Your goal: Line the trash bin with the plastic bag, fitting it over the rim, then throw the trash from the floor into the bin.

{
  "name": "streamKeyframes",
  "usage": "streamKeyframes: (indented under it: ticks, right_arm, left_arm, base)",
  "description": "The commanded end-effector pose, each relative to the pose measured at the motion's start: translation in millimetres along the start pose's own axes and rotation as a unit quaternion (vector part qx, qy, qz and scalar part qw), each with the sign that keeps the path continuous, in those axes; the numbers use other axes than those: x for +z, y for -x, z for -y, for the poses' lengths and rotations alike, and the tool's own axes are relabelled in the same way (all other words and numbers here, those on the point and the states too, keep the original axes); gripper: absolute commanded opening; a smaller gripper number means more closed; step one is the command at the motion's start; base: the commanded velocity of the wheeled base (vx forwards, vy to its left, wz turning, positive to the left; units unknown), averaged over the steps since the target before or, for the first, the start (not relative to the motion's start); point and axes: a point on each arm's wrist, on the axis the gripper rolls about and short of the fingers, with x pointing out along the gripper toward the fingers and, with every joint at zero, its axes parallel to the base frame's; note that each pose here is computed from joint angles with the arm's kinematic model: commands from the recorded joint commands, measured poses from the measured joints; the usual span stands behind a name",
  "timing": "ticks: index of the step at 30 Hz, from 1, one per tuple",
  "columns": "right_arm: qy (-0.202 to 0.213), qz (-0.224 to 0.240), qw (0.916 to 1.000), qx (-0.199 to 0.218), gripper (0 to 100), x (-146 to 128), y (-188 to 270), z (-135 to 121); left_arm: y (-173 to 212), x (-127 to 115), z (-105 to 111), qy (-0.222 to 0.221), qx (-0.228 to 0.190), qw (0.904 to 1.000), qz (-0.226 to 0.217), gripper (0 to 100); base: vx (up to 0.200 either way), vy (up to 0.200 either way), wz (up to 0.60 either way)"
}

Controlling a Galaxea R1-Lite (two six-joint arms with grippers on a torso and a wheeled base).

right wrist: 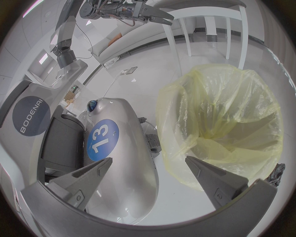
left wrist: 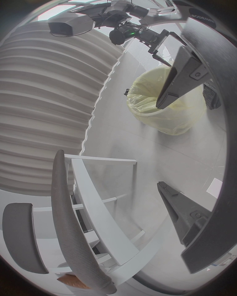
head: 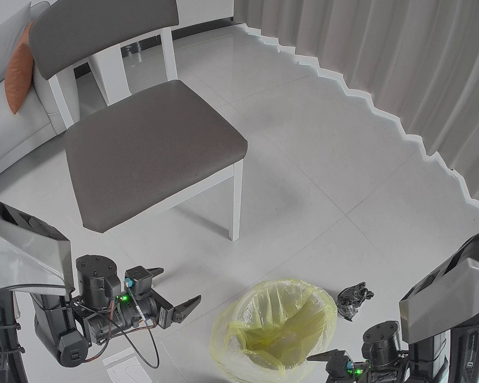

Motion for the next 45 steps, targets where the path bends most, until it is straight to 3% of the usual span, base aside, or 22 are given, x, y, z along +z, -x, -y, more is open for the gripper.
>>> streamKeyframes:
  ticks: [1, 6, 11, 16, 19, 20, 22, 27, 36, 45]
  right_arm:
    - [-0.024, 0.01, 0.9989, -0.04, 100, -1.1, 16.5, 14.4]
    - [-0.043, 0.017, 0.9965, -0.07, 100, -4.5, 18.2, 30.7]
    - [-0.058, 0.051, 0.9887, -0.129, 100, -2.1, 17.7, 66.3]
    - [-0.068, 0.087, 0.9748, -0.194, 100, 0.4, 21.5, 109.1]
    - [-0.072, 0.091, 0.9714, -0.207, 100, 1.3, 22.9, 120.4]
    - [-0.082, 0.095, 0.9644, -0.233, 100, 6.5, 30.8, 142.5]
    - [-0.088, 0.093, 0.9622, -0.24, 100, 8.9, 34.9, 150.3]
    - [-0.127, 0.062, 0.9438, -0.299, 100, 22.5, 51.5, 191.7]
    - [-0.155, 0.036, 0.9386, -0.306, 100, 25.6, 56.0, 222.0]
    - [-0.186, 0.001, 0.9379, -0.293, 100, 0.6, 22.6, 261.7]
  left_arm:
    - [-1.7, 5.0, 4.6, -0.005, -0.008, 0.9998, 0.016, 100]
    - [-2.2, 5.5, 7.5, -0.004, -0.013, 0.9998, 0.017, 100]
    - [-2.8, 5.4, 10.9, -0.006, -0.019, 0.9997, 0.016, 100]
    - [-3.9, 6.0, 12.4, -0.007, -0.021, 0.9996, 0.018, 100]
    - [-4.0, 6.7, 12.4, -0.007, -0.02, 0.9996, 0.019, 100]
    - [-4.9, 7.7, 11.6, -0.007, -0.016, 0.9996, 0.022, 100]
    - [-5.9, 8.8, 10.9, -0.007, -0.013, 0.9996, 0.025, 100]
    - [-2.7, 19.8, 10.4, -0.007, 0.004, 0.9989, 0.046, 100]
    - [-1.9, 15.2, 7.8, 0.007, 0.008, 0.9993, 0.036, 100]
    - [-13.1, 20.5, 4.3, 0.042, 0.01, 0.9976, 0.054, 100]
  base:
    - [0.0, 0.0, 0.0]
    - [0.0, 0.0, 0.0]
    - [0.0, 0.0, 0.0]
    - [0.0, 0.0, 0.0]
    - [0.0, 0.0, 0.0]
    - [0.0, 0.0, 0.0]
    - [0.0, 0.0, 0.0]
    - [0.0, 0.0, 0.0]
    - [0.0, 0.0, 0.0]
    - [0.0, 0.0, 0.0]
